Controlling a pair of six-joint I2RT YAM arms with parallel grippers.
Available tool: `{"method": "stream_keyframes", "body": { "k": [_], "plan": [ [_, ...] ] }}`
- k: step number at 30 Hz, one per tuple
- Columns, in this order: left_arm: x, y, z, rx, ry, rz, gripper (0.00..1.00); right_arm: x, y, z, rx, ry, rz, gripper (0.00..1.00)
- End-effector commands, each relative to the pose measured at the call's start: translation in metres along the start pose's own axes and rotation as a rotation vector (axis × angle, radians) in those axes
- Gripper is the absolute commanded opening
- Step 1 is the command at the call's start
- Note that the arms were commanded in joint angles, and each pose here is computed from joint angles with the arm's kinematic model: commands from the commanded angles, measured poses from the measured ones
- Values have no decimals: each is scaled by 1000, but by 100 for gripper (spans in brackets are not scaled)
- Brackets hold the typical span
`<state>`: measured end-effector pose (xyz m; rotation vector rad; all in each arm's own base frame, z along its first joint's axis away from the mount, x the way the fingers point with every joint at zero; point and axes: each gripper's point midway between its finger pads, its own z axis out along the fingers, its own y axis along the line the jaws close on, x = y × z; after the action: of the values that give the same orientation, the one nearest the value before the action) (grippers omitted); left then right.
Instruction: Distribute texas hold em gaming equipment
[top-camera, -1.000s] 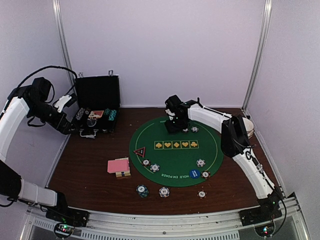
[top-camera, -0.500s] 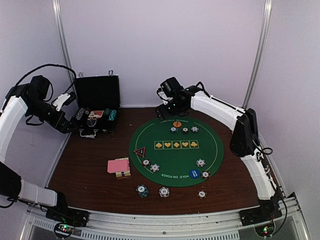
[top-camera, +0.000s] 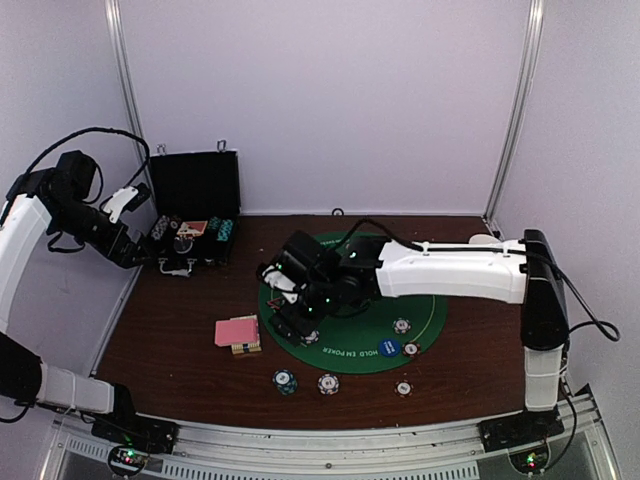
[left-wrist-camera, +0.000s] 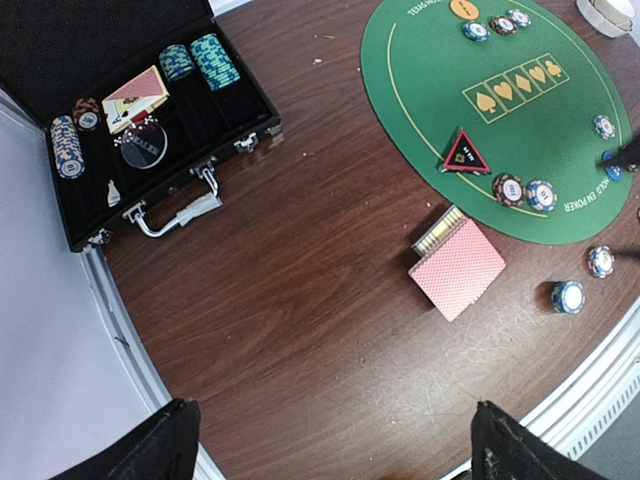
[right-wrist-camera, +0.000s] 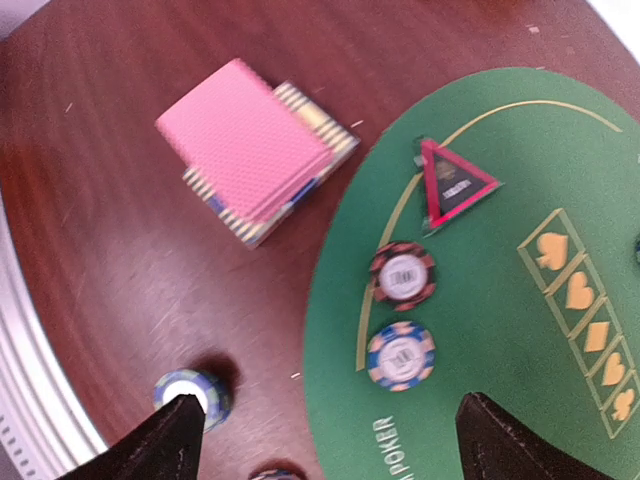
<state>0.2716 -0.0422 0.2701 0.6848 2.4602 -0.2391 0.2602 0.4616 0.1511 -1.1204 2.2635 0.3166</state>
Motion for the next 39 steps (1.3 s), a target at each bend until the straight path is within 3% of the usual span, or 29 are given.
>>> {"method": "stream_keyframes", "body": {
  "k": [1,6,13,39],
  "plan": [
    [-4,-2,-8,-1,-29,8,98,26,51,-9,-103,62,-64,92],
    [-4,-4,-10,5,-33,9,98,59,89,3,-182,171,-174,95],
    [-4,-5,-8,14,-26,7,98,80,107,24,-249,249,-227,95],
    [-10,-5,-11,24,-35,-1,98,91,113,50,-248,278,-251,66]
  ]
}}
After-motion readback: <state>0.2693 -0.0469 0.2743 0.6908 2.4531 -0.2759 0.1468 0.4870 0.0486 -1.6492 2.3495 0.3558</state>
